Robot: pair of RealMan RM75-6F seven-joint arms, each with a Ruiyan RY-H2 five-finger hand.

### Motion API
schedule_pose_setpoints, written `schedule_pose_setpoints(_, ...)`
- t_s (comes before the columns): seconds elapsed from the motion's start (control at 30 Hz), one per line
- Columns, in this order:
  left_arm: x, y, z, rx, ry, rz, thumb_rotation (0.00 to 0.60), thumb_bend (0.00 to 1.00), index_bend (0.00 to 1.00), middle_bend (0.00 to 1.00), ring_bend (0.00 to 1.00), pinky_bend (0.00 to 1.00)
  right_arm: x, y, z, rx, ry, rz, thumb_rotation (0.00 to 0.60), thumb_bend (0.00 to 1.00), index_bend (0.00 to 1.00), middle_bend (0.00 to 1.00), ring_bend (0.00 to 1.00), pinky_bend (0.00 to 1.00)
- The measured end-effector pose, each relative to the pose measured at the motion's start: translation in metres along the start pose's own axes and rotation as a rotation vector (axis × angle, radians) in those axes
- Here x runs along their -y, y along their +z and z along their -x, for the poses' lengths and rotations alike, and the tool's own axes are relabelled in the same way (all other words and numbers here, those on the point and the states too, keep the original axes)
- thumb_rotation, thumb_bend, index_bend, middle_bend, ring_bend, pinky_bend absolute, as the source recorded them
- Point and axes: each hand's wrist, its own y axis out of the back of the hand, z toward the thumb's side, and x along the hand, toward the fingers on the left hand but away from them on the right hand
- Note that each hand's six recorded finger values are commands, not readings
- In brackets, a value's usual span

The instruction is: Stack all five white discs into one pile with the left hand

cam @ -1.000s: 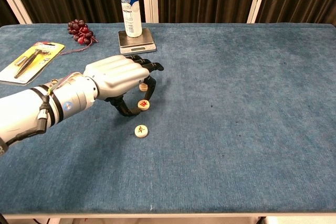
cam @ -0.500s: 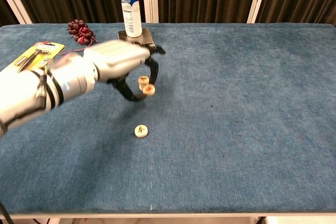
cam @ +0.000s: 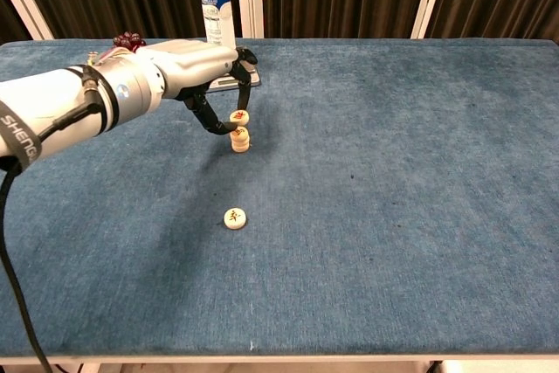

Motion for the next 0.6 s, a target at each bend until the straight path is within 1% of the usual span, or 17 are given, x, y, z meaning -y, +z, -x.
schedule_pose_setpoints(0.23,0.0055,0.0025,-0.001,-0.003,-0.012,-0.012,0.6,0.39,0.5,0.0,0.0,0.0,0.001,0.0009,0.0014,-0.003,0.002,-0.001,0.6,0.13,0.0,0.0,0.0,0.0)
schedule_pose_setpoints(0.6,0.0074,0.0043,-0.0045,-0.01,-0.01,-0.045,0.6,0.39,0.49,0.0,0.0,0.0,0.0003,-0.0011,0.0003,0.004,0.0,0.002,0.6,0.13,0.0,0.0,0.0,0.0)
